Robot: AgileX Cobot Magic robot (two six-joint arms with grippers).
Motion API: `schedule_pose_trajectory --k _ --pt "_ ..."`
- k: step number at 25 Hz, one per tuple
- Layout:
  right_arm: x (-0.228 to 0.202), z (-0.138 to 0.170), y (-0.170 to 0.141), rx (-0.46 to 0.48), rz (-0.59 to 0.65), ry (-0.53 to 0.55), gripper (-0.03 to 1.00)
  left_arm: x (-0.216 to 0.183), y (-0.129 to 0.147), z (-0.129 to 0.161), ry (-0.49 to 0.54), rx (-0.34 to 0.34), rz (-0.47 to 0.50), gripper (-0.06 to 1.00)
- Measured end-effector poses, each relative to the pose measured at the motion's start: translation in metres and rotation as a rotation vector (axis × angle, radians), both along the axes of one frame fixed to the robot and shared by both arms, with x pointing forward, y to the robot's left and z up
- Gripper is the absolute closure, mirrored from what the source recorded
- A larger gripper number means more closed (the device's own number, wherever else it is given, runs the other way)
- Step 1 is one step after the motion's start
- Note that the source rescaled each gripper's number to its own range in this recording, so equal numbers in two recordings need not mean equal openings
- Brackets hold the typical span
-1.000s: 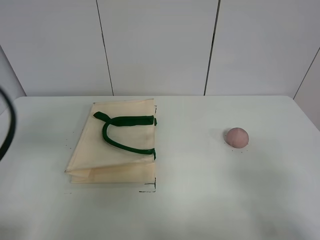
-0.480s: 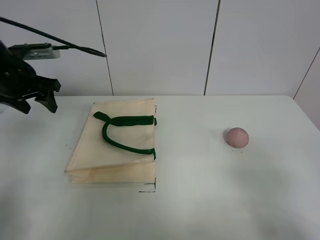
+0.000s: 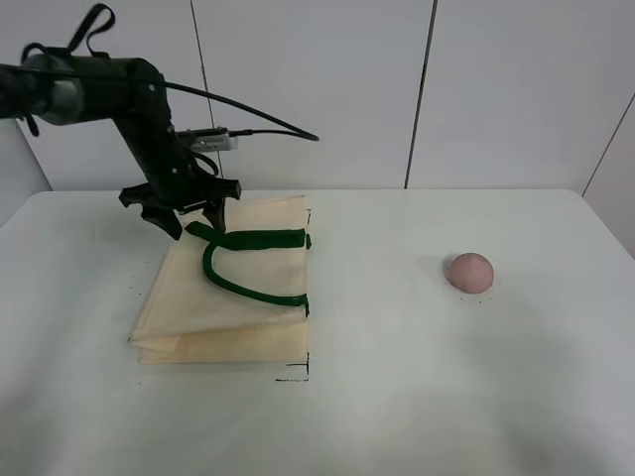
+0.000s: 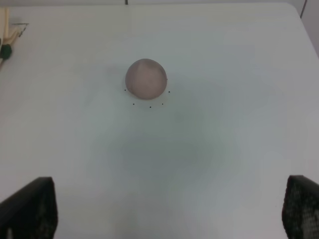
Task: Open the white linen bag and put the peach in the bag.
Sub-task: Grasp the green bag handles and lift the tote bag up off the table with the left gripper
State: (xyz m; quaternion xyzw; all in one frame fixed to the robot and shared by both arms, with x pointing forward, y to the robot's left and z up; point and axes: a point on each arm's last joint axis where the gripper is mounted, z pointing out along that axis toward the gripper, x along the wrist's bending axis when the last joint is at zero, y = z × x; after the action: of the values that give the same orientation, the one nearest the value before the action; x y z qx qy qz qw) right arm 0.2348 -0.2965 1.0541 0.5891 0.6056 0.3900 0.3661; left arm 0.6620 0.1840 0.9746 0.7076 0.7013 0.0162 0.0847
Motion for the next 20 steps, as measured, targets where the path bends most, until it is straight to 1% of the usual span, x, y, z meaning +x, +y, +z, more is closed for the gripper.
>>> schedule_pose_trajectory --k 3,7,15,20 --pt "0.0 0.0 0.0 0.0 0.0 0.0 -0.03 0.006 -0.002 -0.022 0.023 0.034 0.022 -0.03" --pt "0.0 0.0 0.0 0.0 0.0 0.0 -0.03 0.011 0.0 -0.048 0.056 0.075 0.02 -0.03" --pt "0.0 0.0 0.0 0.0 0.0 0.0 -0.03 0.017 -0.003 -0.08 0.071 0.069 0.029 -0.03" --pt "0.0 0.0 0.0 0.0 0.0 0.0 -0.03 0.018 -0.004 -0.088 0.074 0.062 0.035 -0.03"
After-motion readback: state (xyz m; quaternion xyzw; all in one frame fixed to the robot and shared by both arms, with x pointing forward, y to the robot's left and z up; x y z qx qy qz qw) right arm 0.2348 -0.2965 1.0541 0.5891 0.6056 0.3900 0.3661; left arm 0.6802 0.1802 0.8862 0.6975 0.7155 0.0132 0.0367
